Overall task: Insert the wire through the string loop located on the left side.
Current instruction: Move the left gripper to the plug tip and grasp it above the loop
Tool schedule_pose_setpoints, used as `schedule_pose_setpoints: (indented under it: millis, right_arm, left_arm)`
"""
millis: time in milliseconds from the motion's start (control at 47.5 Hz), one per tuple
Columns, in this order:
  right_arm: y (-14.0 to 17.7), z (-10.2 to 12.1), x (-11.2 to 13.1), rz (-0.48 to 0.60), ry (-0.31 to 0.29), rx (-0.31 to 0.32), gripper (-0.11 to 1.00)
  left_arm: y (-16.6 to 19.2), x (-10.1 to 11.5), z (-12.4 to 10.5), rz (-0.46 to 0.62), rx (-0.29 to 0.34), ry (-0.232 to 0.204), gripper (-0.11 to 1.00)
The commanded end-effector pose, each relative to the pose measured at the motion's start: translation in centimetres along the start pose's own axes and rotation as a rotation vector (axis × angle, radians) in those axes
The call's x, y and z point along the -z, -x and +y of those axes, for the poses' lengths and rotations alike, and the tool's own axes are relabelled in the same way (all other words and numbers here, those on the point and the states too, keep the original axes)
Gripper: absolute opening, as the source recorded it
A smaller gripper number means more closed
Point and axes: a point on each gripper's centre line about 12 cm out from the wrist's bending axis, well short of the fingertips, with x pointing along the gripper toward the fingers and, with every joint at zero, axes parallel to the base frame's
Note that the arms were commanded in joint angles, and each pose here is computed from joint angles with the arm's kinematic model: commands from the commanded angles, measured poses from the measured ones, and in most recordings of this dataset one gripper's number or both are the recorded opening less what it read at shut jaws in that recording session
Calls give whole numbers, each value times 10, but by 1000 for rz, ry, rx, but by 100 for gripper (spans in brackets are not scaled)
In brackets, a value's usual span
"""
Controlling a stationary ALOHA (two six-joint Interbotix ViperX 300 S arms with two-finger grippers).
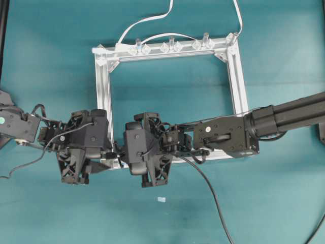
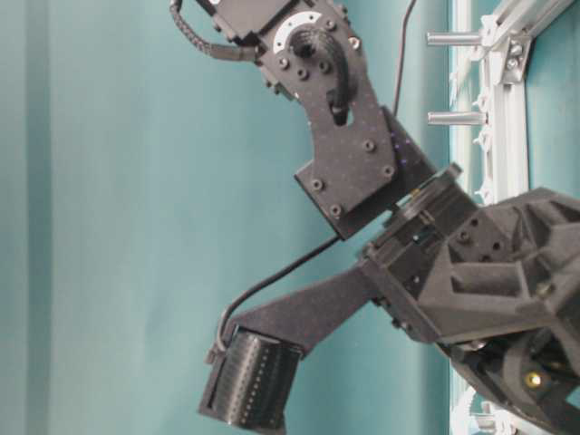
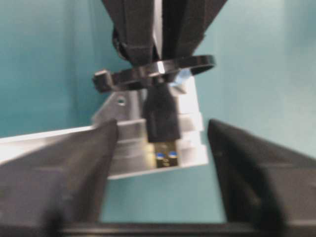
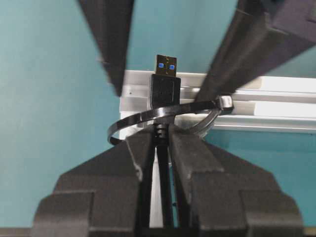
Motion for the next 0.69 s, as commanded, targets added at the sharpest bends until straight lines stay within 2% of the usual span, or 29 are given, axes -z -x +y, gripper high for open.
schedule_pose_setpoints:
  millis: [0, 84, 126, 442, 674]
  right_arm:
    - [6, 2, -16, -41, 5, -6, 11]
    - [6, 2, -13, -35, 5, -5, 11]
    - [6, 2, -12, -30, 5, -4, 11]
    - [6, 1, -9, -26, 12, -3, 11]
    - [7, 2, -9, -25, 56, -8, 11]
  left_arm:
    - [4, -12, -4, -40, 12, 5, 50]
    - [5, -14, -5, -50, 14, 1, 25]
    - [6, -15, -5, -56, 15, 1, 19]
    - [4, -15, -5, -62, 17, 3, 20]
    - [4, -16, -6, -63, 18, 4, 20]
